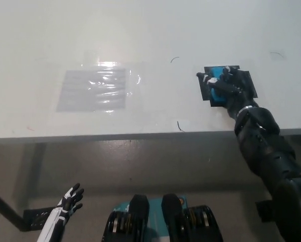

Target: A soft sponge is kept on the balc marked spot on the table infront of the robot and it uses its right hand fist to press down on it and drrags it across the table in a back and forth manner twice to clean it

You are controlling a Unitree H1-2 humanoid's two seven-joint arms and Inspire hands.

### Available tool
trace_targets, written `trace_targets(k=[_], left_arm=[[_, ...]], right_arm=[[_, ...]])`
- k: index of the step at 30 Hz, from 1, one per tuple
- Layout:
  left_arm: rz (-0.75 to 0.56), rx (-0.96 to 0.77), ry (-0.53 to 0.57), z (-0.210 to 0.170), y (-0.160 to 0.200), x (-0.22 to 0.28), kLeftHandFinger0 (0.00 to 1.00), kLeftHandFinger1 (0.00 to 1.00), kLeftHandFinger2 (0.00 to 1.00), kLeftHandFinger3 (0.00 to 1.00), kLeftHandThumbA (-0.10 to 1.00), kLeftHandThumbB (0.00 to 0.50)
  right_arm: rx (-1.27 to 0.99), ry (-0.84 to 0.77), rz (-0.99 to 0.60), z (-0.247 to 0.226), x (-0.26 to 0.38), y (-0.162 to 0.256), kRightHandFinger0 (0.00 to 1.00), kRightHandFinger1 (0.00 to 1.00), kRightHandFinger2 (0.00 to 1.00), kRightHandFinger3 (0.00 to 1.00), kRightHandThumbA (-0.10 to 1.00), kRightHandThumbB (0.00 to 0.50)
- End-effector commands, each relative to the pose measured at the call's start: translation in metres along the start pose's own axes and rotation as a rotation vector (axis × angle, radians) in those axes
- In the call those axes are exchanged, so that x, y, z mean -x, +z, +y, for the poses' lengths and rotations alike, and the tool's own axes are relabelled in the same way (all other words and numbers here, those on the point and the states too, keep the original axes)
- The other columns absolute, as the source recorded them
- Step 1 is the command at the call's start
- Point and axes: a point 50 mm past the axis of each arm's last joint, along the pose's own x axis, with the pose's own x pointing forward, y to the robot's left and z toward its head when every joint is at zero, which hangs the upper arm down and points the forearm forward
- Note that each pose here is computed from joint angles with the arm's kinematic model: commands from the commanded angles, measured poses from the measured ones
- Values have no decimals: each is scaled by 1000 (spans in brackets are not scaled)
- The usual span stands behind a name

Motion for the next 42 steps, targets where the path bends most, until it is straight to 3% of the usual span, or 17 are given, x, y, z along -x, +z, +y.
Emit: trace_targets(k=[1, 5, 9, 15, 17, 22, 32, 36, 40, 42], left_arm=[[-49, -29, -1, 5, 12, -5, 1000, 1000, 1000, 1000, 1000, 500], [-55, -25, 0, 6, 13, -5, 1000, 1000, 1000, 1000, 1000, 500], [-54, -23, 3, 6, 12, -7, 1000, 1000, 1000, 1000, 1000, 500], [-68, -29, -5, 8, 14, -10, 1000, 1000, 1000, 1000, 1000, 500], [-67, -36, 0, 9, 15, -9, 1000, 1000, 1000, 1000, 1000, 500], [-71, -45, -4, 11, 16, -10, 1000, 1000, 1000, 1000, 1000, 500], [-72, -39, 1, 10, 15, -12, 1000, 1000, 1000, 1000, 1000, 500], [-70, -33, 3, 13, 16, -12, 1000, 1000, 1000, 1000, 1000, 500], [-69, -35, 2, 15, 16, -12, 1000, 1000, 1000, 1000, 1000, 500], [-69, -37, 6, 16, 17, -12, 1000, 1000, 1000, 1000, 1000, 500]], right_arm=[[2, 96, 64, 59, -1, -9, 0, 0, 0, 0, 1000, 328], [-15, 146, 68, 90, 3, -15, 0, 0, 0, 0, 1000, 338], [-20, 207, 68, 121, 10, -23, 0, 0, 0, 0, 1000, 316], [-7, 213, 81, 119, 13, -32, 0, 0, 0, 0, 1000, 288], [-6, 201, 88, 111, 13, -36, 0, 0, 0, 0, 1000, 312], [2, 130, 85, 61, 12, -40, 0, 0, 0, 0, 1000, 263], [12, -67, 73, -48, 20, -36, 0, 0, 0, 0, 1000, 238], [-13, -145, 55, -96, 28, -29, 0, 0, 0, 0, 1000, 240], [-8, -224, 49, -140, 40, -25, 0, 0, 0, 0, 1000, 311], [3, -252, 41, -162, 47, -22, 0, 0, 0, 1, 1000, 297]])
